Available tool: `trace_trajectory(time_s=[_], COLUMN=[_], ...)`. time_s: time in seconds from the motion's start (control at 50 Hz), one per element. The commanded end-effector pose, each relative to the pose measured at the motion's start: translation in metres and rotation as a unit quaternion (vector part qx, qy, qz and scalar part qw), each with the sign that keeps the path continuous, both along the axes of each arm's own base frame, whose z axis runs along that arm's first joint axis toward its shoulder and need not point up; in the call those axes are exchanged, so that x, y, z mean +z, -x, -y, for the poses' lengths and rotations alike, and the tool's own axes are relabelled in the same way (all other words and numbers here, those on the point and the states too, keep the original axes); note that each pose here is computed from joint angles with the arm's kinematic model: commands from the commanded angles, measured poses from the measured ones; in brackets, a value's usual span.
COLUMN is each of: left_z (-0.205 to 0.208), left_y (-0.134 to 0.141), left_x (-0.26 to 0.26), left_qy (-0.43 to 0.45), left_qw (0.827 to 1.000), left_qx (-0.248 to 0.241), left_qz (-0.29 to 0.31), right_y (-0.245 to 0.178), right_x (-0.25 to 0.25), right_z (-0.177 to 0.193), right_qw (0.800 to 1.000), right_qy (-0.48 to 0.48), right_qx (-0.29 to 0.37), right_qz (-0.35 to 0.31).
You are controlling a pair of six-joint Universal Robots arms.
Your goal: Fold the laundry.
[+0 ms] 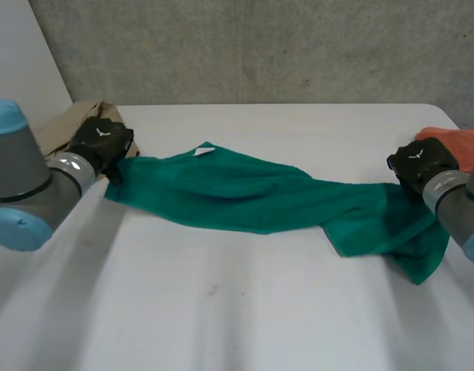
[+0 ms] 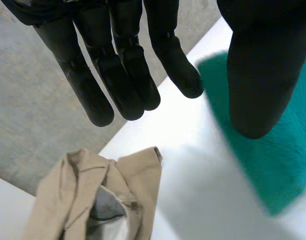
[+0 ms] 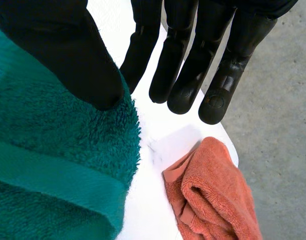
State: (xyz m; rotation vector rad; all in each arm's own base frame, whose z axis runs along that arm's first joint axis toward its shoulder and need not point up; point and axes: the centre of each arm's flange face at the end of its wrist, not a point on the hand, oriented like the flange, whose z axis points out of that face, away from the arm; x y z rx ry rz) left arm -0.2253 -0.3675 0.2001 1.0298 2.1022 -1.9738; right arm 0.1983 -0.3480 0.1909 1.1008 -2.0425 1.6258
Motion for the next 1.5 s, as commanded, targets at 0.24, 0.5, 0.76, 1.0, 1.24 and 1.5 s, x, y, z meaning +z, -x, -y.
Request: trace_trajectory(time_s=[0.24,0.5,0.76,1.0,1.24,1.5], left_z=[-0.066,-0.08,-0.054,-0.023,-0.018,-0.054], left_y=[-0.009,-0.007,-0.003,0.0,0.007,0.002], left_x=[0.002,-0.053,-0.081,-0.091,-0.09,0.026], left_qy=[-0.097,-0.147,-0.122,-0.102,-0.094,0.016], left_qw=[0.992,0.987,0.991,0.995,0.995,0.998], left_qx=[-0.022,-0.068,-0.048,-0.02,-0.023,-0.001], left_qz=[-0.08,-0.025,-0.015,-0.005,-0.005,-0.064], right_y=[-0.007,-0.008,-0.009,-0.009,-0.011,-0.008], right_x=[0.027,-0.01,-0.02,-0.025,-0.029,-0.002], right_z=[-0.042,-0.035,-0.037,-0.041,-0.042,-0.034], right_qw=[0.998,0.996,0.996,0.995,0.995,0.998], right_qy=[-0.025,-0.063,-0.07,-0.075,-0.078,-0.04], right_qx=[0.057,0.055,0.056,0.057,0.06,0.054], right_qz=[-0.006,-0.009,-0.01,-0.011,-0.013,-0.014])
